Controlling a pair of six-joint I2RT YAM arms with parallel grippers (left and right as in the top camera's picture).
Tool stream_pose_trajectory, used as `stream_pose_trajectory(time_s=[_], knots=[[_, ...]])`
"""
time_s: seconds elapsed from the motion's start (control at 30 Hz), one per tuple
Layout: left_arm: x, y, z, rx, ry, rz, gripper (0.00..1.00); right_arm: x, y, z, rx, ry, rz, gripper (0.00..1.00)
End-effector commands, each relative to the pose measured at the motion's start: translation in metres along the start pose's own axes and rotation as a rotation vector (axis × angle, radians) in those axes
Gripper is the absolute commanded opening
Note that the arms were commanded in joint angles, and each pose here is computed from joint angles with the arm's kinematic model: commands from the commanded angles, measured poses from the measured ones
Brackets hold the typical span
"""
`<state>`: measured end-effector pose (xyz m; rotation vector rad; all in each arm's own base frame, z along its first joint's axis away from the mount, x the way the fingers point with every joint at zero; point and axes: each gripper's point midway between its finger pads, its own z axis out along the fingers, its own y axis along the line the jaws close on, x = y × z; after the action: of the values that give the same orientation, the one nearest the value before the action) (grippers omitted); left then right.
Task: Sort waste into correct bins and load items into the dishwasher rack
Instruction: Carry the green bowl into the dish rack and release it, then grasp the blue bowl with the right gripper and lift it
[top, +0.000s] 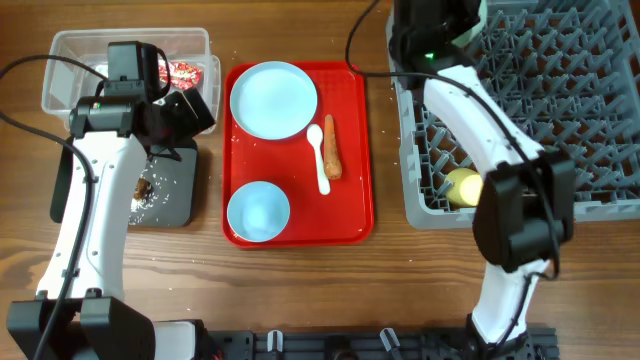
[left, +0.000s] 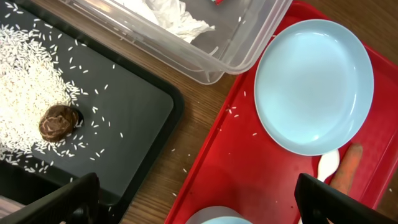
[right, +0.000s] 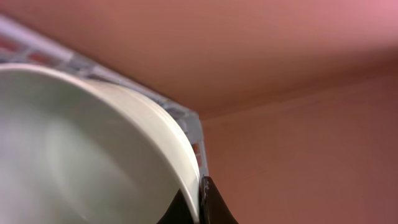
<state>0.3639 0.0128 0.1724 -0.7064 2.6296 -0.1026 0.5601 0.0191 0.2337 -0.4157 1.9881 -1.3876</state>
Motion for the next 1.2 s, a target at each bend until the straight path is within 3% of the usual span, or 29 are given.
stream_pose_trajectory(time_s=[0.0,0.6,0.77,0.87,1.0,1.07,1.17], knots=[[-0.002,0.004,0.0,-0.01,-0.007,-0.014,1.0,0.013,0.023,0.013,0.026,0.07,-0.096,0.04],[-0.002,0.004,0.0,-0.01,-0.007,-0.014,1.0,0.039,0.053,0.015,-0.04,0.142,-0.057,0.04],[-0.002,0.004,0.0,-0.01,-0.007,-0.014,1.0,0.023,0.065,-0.006,-0.057,0.093,-0.077,0.06],[-0.002,0.004,0.0,-0.01,-0.007,-0.013,1.0,0.008,0.075,-0.028,-0.073,0.046,-0.091,0.27],[-0.002,0.004,0.0,-0.01,-0.007,-0.014,1.0,-0.007,0.086,-0.052,-0.088,-0.005,-0.105,0.75],[-0.002,0.004,0.0,-0.01,-0.007,-0.014,1.0,-0.009,0.088,-0.057,-0.091,-0.014,-0.107,0.91],[-0.002,0.004,0.0,-0.01,-0.007,-0.013,1.0,-0.008,0.086,-0.057,-0.077,-0.006,-0.107,1.0]])
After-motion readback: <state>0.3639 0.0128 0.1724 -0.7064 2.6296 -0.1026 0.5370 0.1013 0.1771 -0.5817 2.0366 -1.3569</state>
